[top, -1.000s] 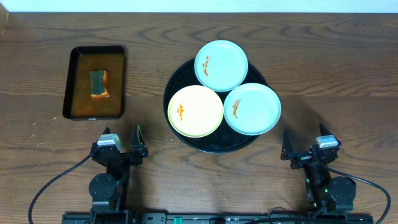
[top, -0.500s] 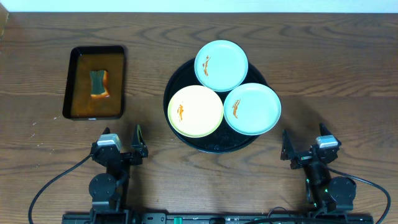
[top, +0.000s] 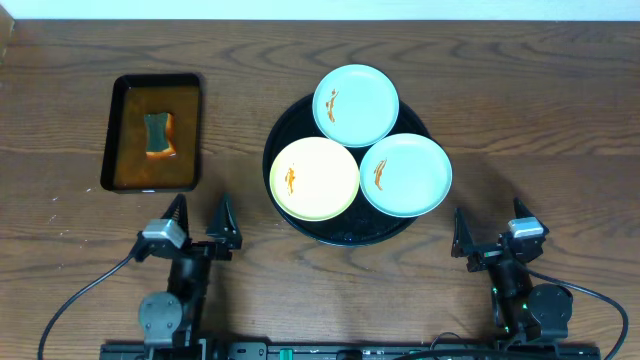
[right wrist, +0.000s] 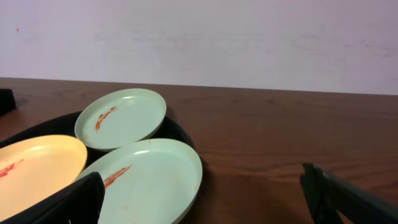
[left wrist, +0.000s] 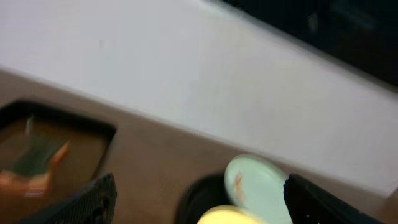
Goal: Clean dirty plates on tray and stack at the side
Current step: 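Reach the left gripper down into the water tray toward the sponge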
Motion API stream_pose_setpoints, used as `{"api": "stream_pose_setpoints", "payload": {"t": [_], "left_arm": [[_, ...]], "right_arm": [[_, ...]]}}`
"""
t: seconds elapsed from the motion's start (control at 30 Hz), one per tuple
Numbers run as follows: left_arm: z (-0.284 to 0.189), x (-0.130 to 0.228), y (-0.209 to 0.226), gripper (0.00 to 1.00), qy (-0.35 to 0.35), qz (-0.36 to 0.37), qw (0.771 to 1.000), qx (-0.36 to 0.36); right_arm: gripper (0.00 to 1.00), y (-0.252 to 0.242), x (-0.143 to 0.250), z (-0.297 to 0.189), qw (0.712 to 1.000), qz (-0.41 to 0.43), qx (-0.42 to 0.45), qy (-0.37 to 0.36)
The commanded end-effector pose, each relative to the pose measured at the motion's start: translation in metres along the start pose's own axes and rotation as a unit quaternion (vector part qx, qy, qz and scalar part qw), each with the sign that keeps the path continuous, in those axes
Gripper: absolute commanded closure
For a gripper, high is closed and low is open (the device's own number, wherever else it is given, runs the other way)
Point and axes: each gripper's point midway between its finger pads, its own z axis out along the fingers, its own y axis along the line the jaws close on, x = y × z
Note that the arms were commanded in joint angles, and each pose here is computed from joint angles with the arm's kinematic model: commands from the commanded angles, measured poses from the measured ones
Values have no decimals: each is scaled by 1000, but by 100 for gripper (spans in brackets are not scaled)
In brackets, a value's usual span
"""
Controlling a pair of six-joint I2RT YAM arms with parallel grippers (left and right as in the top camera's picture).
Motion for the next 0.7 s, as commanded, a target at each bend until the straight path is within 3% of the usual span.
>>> {"api": "stream_pose_setpoints", "payload": {"t": [0.0, 0.07, 0.23, 0.37, 0.5, 0.67], "left_arm": [[-2, -22, -14, 13, -44, 5, 999, 31], [-4, -37, -16, 13, -70, 25, 997, 27], [-6, -71, 16, 13, -81, 24, 991, -106], [3, -88, 28, 13, 22, 85, 976, -200], [23, -103, 40, 13, 156, 143, 937, -277], [60, -116, 38, 13, 232, 152, 914, -296]], "right_arm": [[1, -2, 2, 0, 1000, -7, 5, 3], [1, -2, 2, 0, 1000, -7, 5, 3], [1, -2, 2, 0, 1000, -7, 5, 3], [1, -2, 2, 0, 1000, -7, 5, 3], [1, -2, 2, 0, 1000, -7, 5, 3], [1, -2, 2, 0, 1000, -7, 5, 3]]}}
